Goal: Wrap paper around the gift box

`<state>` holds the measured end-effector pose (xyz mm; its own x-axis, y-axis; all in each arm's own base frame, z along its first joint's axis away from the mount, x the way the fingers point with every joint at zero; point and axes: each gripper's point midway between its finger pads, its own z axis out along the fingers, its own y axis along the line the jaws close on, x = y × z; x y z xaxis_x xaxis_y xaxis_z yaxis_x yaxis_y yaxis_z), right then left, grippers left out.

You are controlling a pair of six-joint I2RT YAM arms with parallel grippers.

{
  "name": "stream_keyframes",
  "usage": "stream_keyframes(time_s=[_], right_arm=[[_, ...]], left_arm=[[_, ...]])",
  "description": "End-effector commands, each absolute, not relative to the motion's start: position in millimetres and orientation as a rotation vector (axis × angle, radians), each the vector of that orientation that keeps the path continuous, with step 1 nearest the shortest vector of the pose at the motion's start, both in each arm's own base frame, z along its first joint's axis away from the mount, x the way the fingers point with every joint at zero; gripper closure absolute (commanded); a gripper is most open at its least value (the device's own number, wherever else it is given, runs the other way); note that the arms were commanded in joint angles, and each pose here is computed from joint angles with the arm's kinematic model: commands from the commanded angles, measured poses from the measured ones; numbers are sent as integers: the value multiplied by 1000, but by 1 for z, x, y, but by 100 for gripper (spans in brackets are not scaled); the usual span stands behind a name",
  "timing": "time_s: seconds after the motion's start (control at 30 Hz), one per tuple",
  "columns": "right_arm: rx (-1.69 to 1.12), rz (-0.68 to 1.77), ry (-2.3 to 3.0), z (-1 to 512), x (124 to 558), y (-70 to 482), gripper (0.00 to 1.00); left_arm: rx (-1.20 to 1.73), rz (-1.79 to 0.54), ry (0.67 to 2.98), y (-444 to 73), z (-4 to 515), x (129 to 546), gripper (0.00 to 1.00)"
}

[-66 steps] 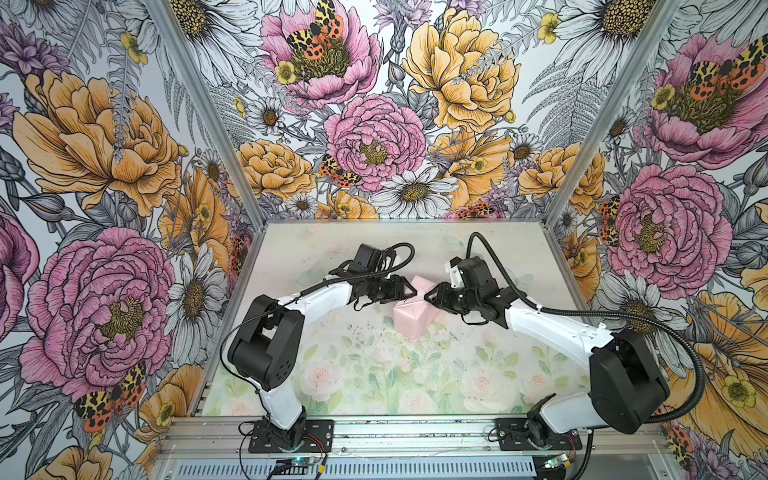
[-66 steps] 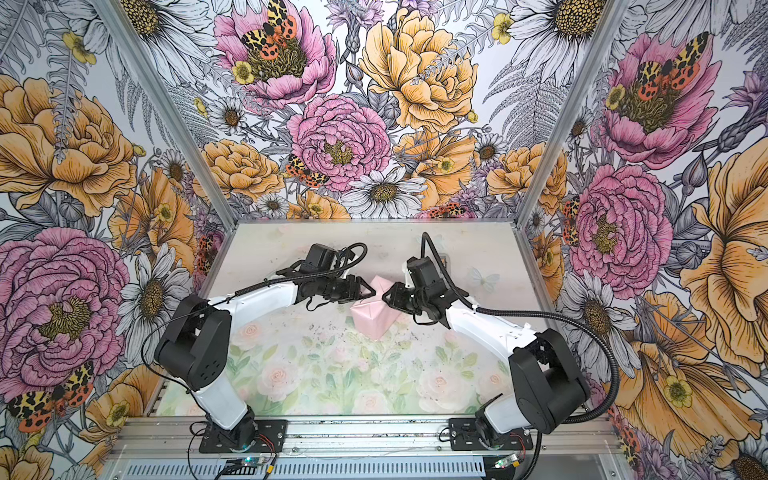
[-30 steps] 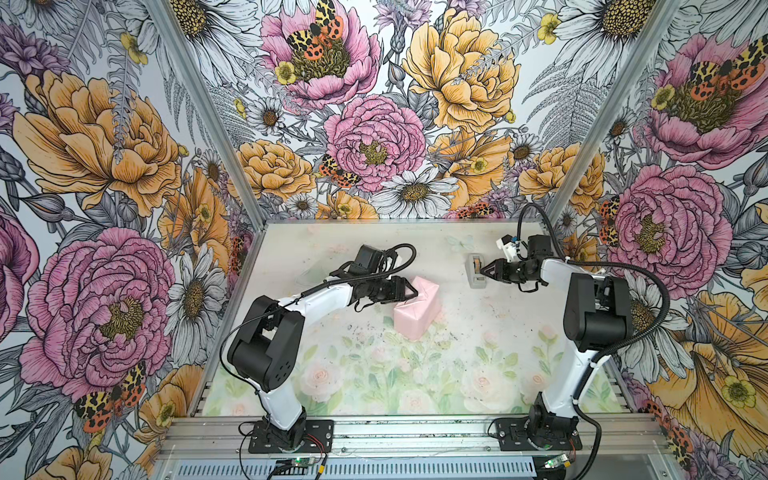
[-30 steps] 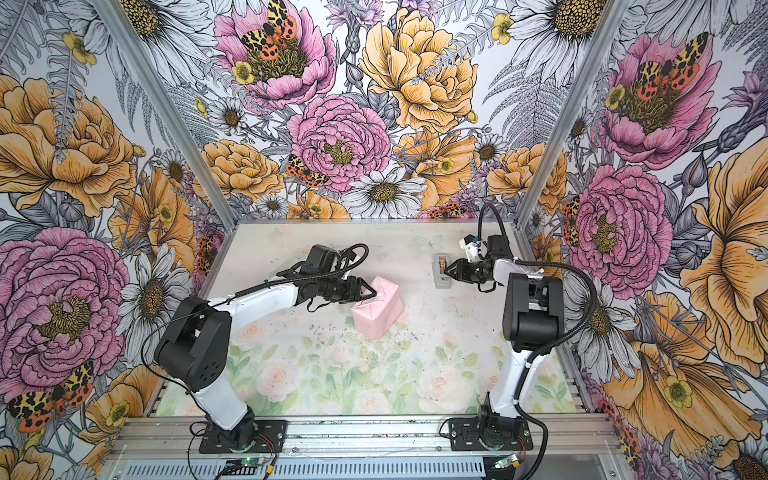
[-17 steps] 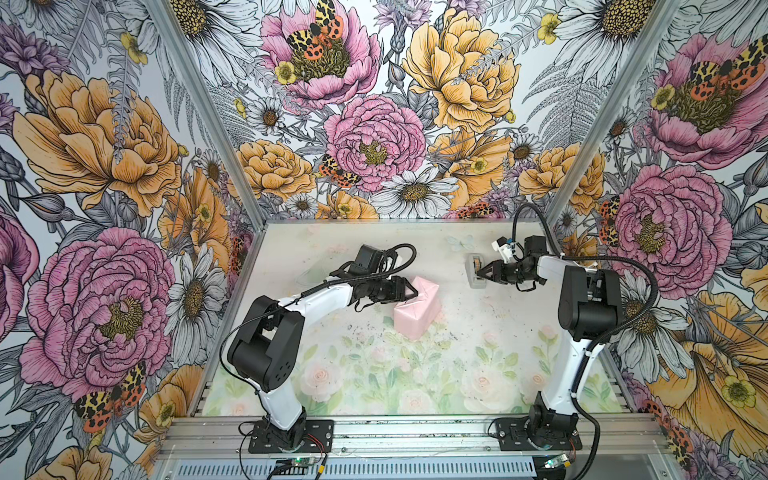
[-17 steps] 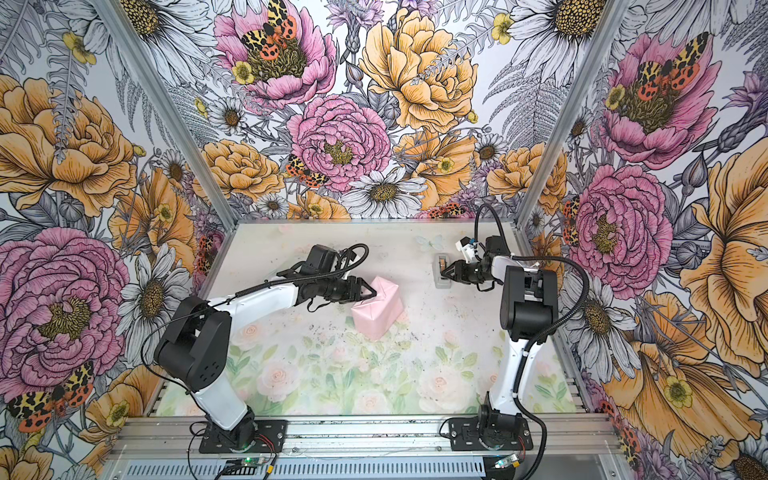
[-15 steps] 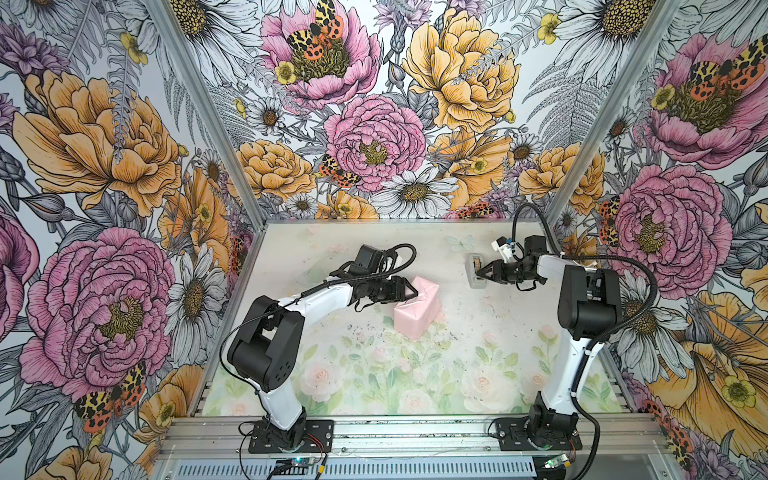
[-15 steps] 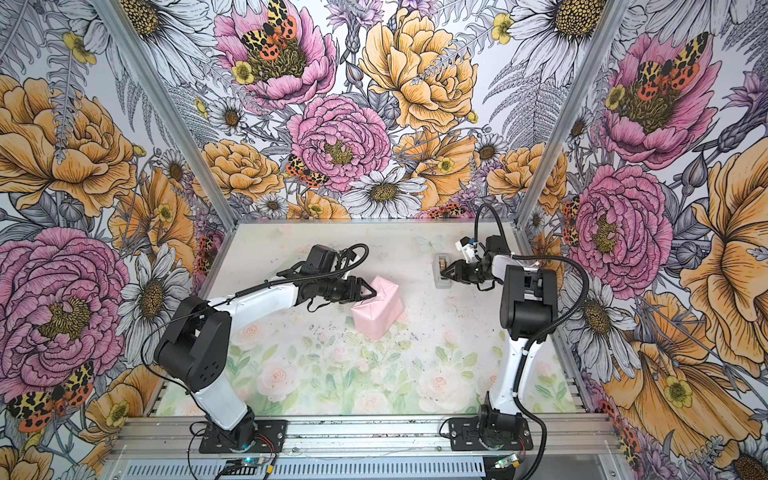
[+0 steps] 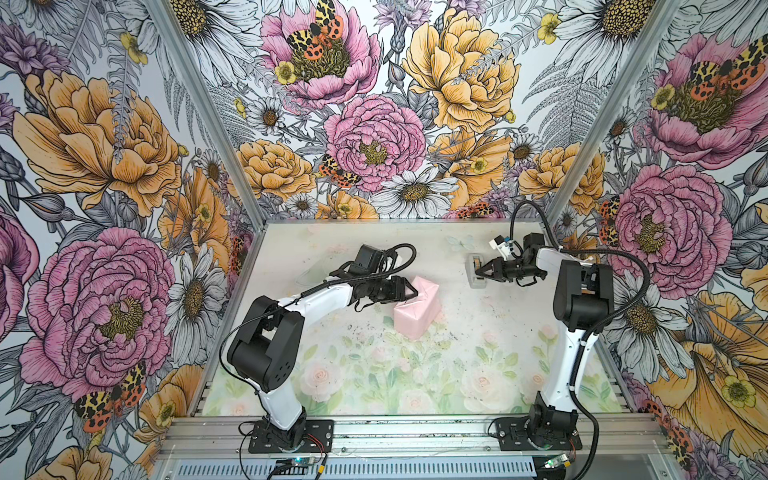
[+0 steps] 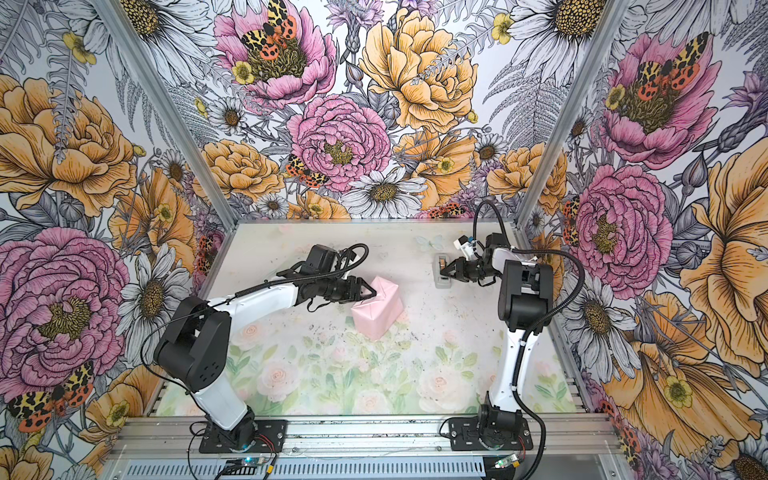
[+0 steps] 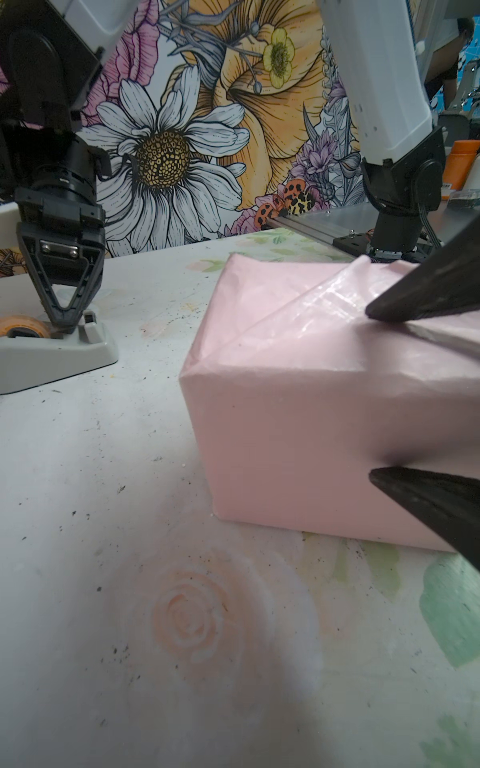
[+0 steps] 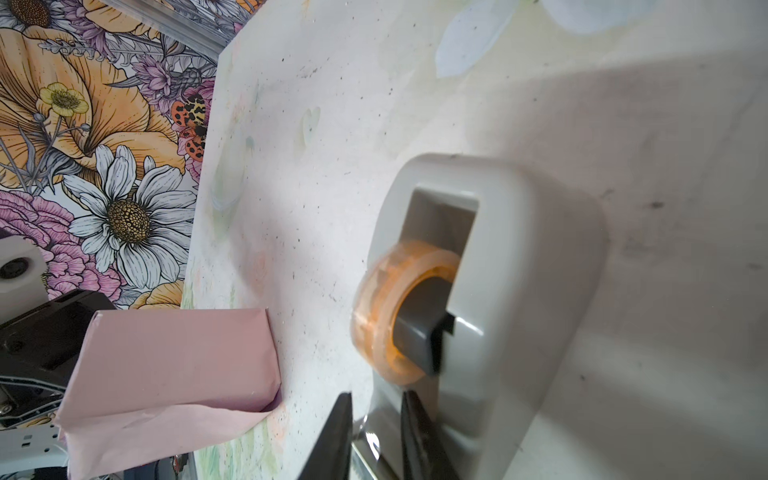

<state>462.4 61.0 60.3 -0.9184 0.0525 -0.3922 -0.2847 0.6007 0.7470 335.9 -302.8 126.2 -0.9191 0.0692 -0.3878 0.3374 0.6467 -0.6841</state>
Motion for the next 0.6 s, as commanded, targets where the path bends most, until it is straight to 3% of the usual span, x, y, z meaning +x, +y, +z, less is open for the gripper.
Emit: stream_keyframes(time_s=[0.0, 0.57], right_arm=[[-173, 1263, 2498, 41, 459, 60, 77], [-173, 1343, 2456, 47, 464, 64, 83]], left_arm=[[318, -1058, 2654, -290, 99, 319, 43], [318, -1052, 2641, -289, 103, 320, 43]])
